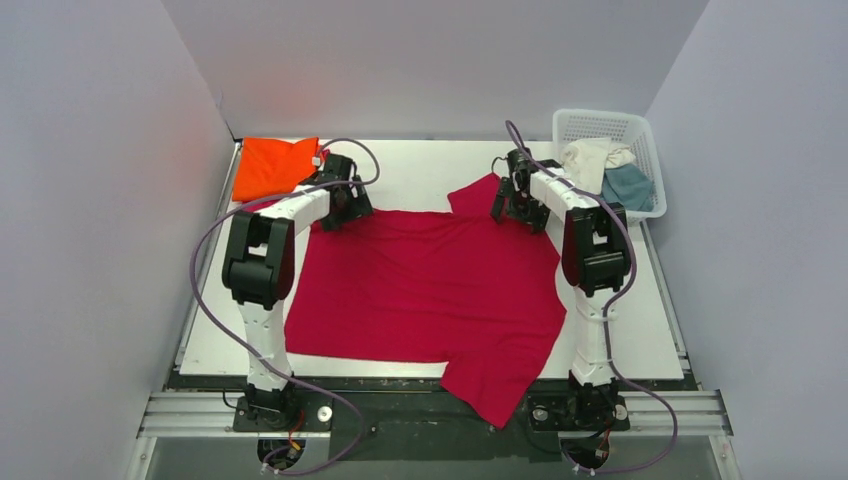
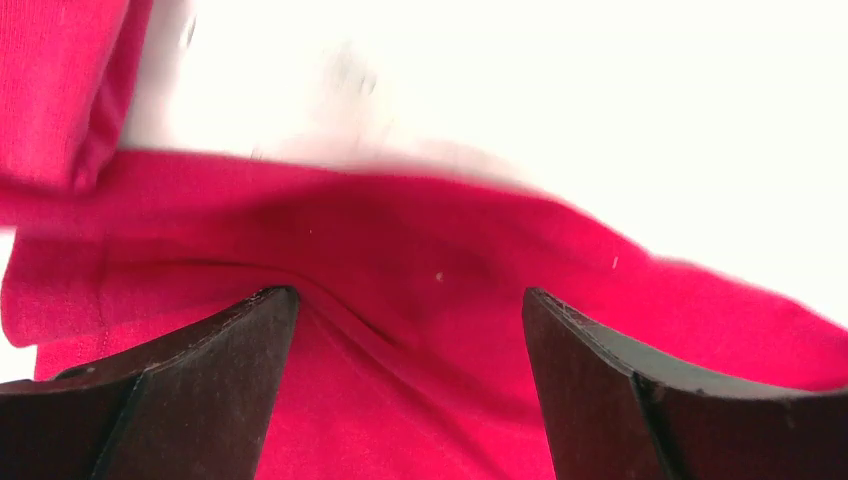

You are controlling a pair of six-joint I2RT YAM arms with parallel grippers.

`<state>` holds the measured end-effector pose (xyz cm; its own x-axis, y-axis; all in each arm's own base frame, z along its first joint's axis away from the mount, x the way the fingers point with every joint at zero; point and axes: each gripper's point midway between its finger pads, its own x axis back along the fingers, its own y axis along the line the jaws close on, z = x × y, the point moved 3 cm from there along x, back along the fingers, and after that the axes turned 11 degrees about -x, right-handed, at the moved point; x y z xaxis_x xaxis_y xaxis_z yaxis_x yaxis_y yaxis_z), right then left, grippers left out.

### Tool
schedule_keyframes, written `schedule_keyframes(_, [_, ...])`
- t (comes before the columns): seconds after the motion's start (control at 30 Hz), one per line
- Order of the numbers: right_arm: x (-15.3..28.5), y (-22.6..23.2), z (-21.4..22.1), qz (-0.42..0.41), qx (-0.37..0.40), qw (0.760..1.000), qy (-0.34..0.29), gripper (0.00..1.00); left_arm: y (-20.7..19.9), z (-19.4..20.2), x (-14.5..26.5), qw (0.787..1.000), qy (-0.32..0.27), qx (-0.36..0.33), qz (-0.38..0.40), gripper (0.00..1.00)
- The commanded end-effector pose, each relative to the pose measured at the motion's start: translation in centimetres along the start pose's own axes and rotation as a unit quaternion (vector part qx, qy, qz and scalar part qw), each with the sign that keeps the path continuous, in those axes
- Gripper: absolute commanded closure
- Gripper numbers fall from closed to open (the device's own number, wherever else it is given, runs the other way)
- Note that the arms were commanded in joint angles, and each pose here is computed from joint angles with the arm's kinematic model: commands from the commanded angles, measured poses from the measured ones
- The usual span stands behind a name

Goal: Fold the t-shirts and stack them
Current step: Flatten out the tshirt

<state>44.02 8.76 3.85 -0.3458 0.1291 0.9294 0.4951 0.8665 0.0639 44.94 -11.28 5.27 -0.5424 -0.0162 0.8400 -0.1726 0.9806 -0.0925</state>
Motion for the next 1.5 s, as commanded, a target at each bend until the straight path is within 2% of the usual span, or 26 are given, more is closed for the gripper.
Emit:
schedule_keyframes(0.0, [-1.2,-1.1,-1.5,0.037,-0.018,0.999,0.022,0.15,-1.1,-1.7,-2.5,1.0,0.008,-0.007,0.018,0.06])
schedule_keyframes(0.13, [-2.1,-0.3,-4.1,0.04,-0.03,0.999,0.012,0.15,-2.3,-3.6,-3.8,0.999,0.008,-0.015,0.031,0.06])
schedule_keyframes(0.2, [-1.8,0.7,-6.6,0.034,-0.038,0.999,-0.012,0.15,-3.0,-4.4,-4.3,0.999,0.004,-0.015,0.04,0.06])
schedule_keyframes(0.3, [-2.8,0.5,-8.1,0.058,-0.058,0.996,-0.028,0.15,-4.1,-5.4,-4.9,0.998,0.002,-0.016,0.059,0.06])
schedule_keyframes(0.43, [-2.6,1.1,-11.4,0.019,-0.134,0.99,-0.047,0.16,-5.8,-6.5,-5.5,0.996,-0.008,-0.019,0.081,0.06])
schedule_keyframes(0.57, [-2.0,1.9,-12.8,-0.016,-0.113,0.991,-0.071,0.16,-7.1,-7.4,-5.5,0.996,-0.014,-0.026,0.088,0.06])
schedule_keyframes(0.7, [0.2,3.3,-13.2,-0.053,-0.077,0.992,-0.083,0.16,-8.3,-7.6,-3.5,0.993,-0.017,-0.042,0.105,0.06])
schedule_keyframes(0.87, [6.0,4.9,-13.2,-0.083,-0.018,0.989,-0.12,0.14,-7.4,-9.9,2.6,0.993,-0.065,-0.043,0.086,0.06])
schedule_keyframes(1.0, [10.3,5.3,-10.8,-0.097,0.023,0.987,-0.127,0.13,-5.3,-9.2,7.9,0.993,-0.087,-0.037,0.071,0.06])
schedule_keyframes(1.1, [13.3,5.4,-6.7,-0.105,0.068,0.985,-0.118,0.13,-3.3,-7.4,11.2,0.993,-0.099,-0.016,0.058,0.06])
schedule_keyframes(1.27, [15.8,4.9,1.1,-0.106,0.105,0.984,-0.094,0.14,3.7,0.4,14.6,0.993,-0.08,0.081,-0.004,0.06])
schedule_keyframes(1.37, [16.6,2.4,6.1,-0.088,0.101,0.987,-0.088,0.15,7.7,4.4,15.6,0.984,-0.079,0.156,-0.019,0.06])
schedule_keyframes(1.4, [15.8,1.5,9.3,-0.075,0.125,0.987,-0.07,0.15,9.9,6.7,14.4,0.979,-0.057,0.19,-0.042,0.07])
schedule_keyframes(1.43, [16.9,1.0,10.1,-0.083,0.116,0.986,-0.084,0.16,11.1,8.8,14.1,0.976,-0.046,0.205,-0.05,0.07])
schedule_keyframes(1.47, [16.3,0.0,13.1,-0.073,0.143,0.984,-0.07,0.16,12.4,9.3,13.9,0.97,-0.049,0.231,-0.061,0.1])
